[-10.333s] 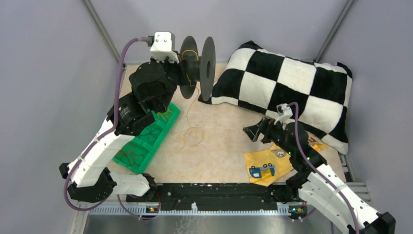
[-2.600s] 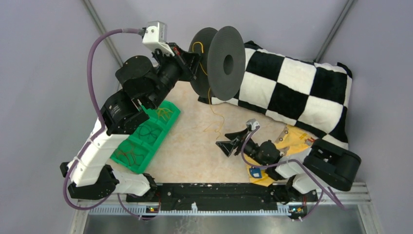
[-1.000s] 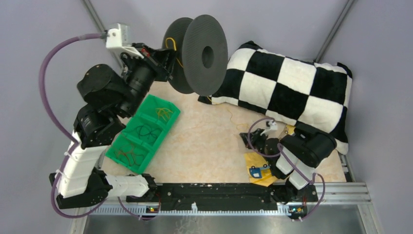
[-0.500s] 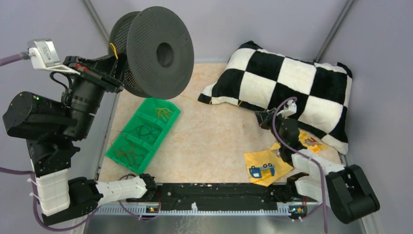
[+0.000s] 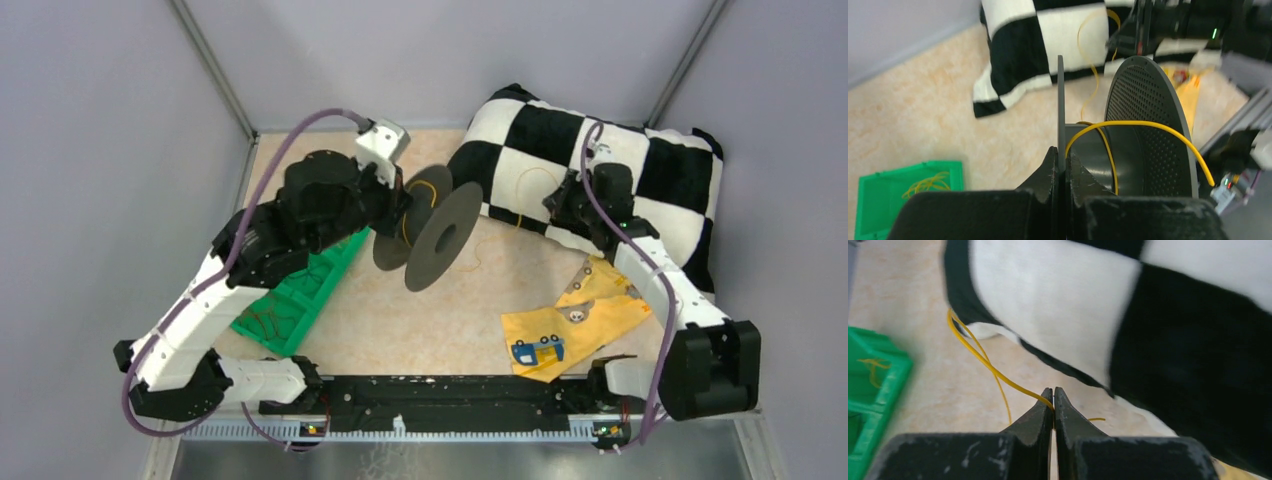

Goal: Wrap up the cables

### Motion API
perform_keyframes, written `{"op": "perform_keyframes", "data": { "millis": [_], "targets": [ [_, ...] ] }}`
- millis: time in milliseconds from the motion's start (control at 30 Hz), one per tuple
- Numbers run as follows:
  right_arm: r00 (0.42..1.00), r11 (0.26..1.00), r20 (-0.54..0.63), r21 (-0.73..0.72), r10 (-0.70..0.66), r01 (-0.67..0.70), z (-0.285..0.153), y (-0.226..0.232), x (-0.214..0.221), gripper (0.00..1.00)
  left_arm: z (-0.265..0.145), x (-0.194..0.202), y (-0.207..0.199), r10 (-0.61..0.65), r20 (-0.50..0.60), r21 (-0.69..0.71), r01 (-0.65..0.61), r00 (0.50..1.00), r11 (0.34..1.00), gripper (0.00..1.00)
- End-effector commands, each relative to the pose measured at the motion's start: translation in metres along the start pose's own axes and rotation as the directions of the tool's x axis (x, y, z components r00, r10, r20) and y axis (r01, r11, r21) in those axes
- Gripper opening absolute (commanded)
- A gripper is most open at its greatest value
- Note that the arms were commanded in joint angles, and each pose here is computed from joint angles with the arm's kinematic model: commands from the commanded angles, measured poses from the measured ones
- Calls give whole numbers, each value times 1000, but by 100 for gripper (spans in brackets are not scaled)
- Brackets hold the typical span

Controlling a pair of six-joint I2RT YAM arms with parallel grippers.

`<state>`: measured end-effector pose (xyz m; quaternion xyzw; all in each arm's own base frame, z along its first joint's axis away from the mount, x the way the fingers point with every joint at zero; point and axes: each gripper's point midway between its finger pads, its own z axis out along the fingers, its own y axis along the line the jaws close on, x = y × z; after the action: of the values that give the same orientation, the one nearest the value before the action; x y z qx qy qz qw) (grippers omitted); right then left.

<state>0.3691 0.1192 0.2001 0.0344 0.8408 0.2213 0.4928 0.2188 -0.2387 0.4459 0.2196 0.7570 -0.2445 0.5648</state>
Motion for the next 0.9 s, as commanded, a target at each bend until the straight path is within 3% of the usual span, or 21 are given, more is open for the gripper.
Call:
{"op": "perform_keyframes", "data": {
  "millis": [0, 100, 300, 433, 667, 867],
  "targets": [
    [991, 991, -129, 129, 41, -24, -6, -62, 13, 0, -26, 8, -19, 88, 27, 168, -91, 996, 982, 0],
    [990, 982, -135, 188, 47, -21, -4, -91, 1, 0, -38, 42, -40, 207, 35, 352, -206, 978, 913, 0],
    [996, 977, -65, 210, 64, -49, -6, -97, -42, 0, -16, 138, -44, 328, -192, 473, -206, 925, 857, 0],
    [997, 990, 50, 128, 57, -63, -17, -67, -96, 0, 7, 188, -24, 402, -342, 427, -241, 849, 872, 0],
    [973, 1000, 230, -8, 8, -7, -73, 1, -190, 0, 35, 217, -8, 427, -430, 365, -279, 795, 888, 0],
    [943, 983, 334, -169, -7, 67, -130, 63, -221, 0, 72, 232, 2, 394, -547, 274, -287, 739, 918, 0]
  ]
}}
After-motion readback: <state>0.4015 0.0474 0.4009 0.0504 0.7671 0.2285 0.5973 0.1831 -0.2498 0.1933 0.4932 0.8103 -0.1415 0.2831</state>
